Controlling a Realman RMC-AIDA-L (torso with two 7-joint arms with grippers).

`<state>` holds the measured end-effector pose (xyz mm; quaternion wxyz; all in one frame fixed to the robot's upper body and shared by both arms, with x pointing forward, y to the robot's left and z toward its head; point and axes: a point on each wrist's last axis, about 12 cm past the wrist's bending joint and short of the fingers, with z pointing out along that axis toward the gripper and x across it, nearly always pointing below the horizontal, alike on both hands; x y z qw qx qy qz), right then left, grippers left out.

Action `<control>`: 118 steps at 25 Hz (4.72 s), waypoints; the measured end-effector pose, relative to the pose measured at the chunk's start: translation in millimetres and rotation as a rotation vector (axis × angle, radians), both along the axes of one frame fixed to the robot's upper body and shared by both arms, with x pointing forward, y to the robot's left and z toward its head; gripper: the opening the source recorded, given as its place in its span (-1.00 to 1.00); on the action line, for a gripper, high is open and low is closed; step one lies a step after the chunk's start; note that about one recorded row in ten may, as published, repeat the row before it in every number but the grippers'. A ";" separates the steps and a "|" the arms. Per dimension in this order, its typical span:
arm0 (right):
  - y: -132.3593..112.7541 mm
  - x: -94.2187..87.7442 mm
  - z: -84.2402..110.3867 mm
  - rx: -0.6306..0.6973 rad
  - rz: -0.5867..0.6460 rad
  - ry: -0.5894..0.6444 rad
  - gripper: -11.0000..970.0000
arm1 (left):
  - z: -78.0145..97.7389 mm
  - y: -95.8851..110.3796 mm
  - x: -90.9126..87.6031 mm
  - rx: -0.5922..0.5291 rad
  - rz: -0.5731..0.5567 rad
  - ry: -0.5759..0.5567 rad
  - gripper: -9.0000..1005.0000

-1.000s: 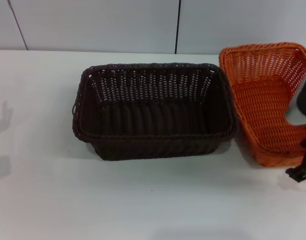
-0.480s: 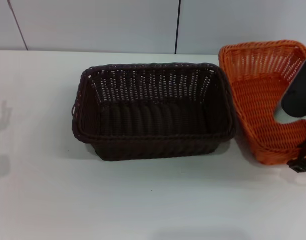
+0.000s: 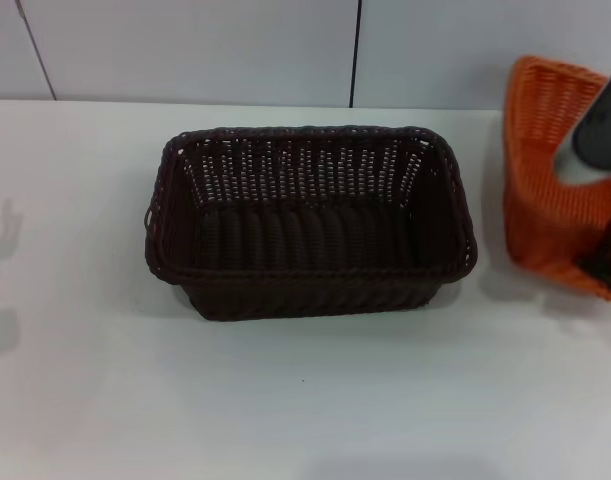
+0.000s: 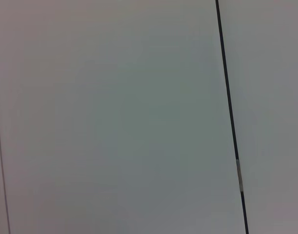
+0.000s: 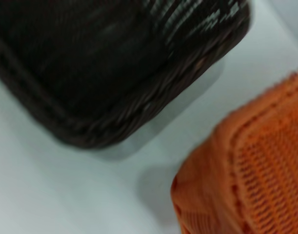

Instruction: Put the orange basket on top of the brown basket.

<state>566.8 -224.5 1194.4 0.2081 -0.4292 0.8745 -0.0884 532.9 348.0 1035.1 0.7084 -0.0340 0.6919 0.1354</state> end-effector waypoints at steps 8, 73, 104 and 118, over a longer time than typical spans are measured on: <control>11.9 -4.8 62.9 0.033 0.034 -0.168 -0.59 | -1.2 1.5 -2.8 0.002 0.005 0.001 0.62; 108.2 -16.2 48.1 -0.723 1.311 -0.243 -0.61 | -22.7 -7.6 -27.3 -0.215 0.002 0.033 0.62; 104.4 -66.7 46.9 -0.562 1.181 -0.228 0.25 | -22.6 -11.9 -20.6 -0.204 -0.025 0.050 0.62; 140.8 -99.3 19.1 -0.358 1.236 -0.279 0.25 | -22.0 -14.4 -13.7 -0.185 -0.044 0.062 0.62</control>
